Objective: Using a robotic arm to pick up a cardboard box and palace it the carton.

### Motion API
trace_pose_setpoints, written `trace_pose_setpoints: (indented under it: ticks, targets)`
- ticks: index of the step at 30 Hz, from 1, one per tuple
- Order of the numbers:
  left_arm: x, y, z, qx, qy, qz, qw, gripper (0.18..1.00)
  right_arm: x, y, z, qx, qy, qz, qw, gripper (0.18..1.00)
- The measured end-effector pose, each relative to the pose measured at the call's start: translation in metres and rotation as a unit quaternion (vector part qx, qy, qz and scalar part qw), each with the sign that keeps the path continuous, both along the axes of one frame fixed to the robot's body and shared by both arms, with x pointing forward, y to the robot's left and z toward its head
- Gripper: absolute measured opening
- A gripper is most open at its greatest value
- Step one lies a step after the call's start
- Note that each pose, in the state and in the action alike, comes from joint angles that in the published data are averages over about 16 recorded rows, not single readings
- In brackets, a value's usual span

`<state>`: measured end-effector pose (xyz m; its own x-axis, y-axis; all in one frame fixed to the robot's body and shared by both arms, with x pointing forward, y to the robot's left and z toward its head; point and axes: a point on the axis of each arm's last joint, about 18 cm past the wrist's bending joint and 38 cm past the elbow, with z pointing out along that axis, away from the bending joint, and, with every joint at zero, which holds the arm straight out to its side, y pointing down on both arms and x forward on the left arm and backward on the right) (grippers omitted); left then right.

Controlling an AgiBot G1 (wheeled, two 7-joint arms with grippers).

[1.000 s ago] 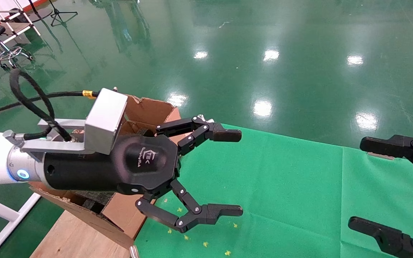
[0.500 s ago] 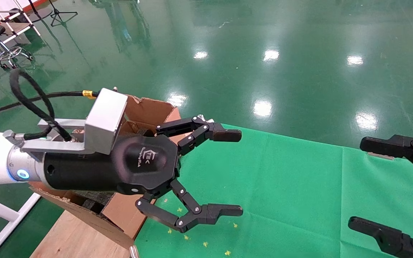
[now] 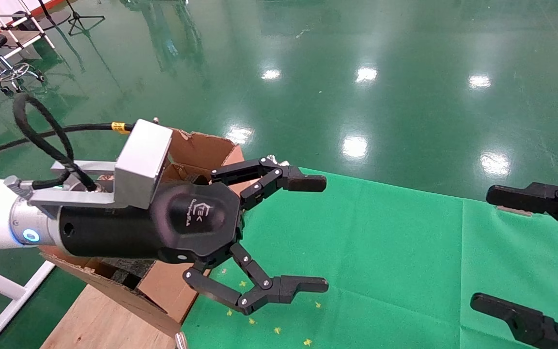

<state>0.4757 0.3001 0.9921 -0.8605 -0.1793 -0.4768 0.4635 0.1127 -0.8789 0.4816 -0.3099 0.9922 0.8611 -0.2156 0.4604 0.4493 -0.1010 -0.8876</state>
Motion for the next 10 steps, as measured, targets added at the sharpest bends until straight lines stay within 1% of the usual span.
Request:
trace_pose_setpoints:
  ticks: [10]
  targets:
    - [0.0000,0.0000,0.0000,0.000,0.000,0.000,1.0000,1.001,0.0000,0.0000,0.0000,0.000,0.000,0.000,1.000,1.001]
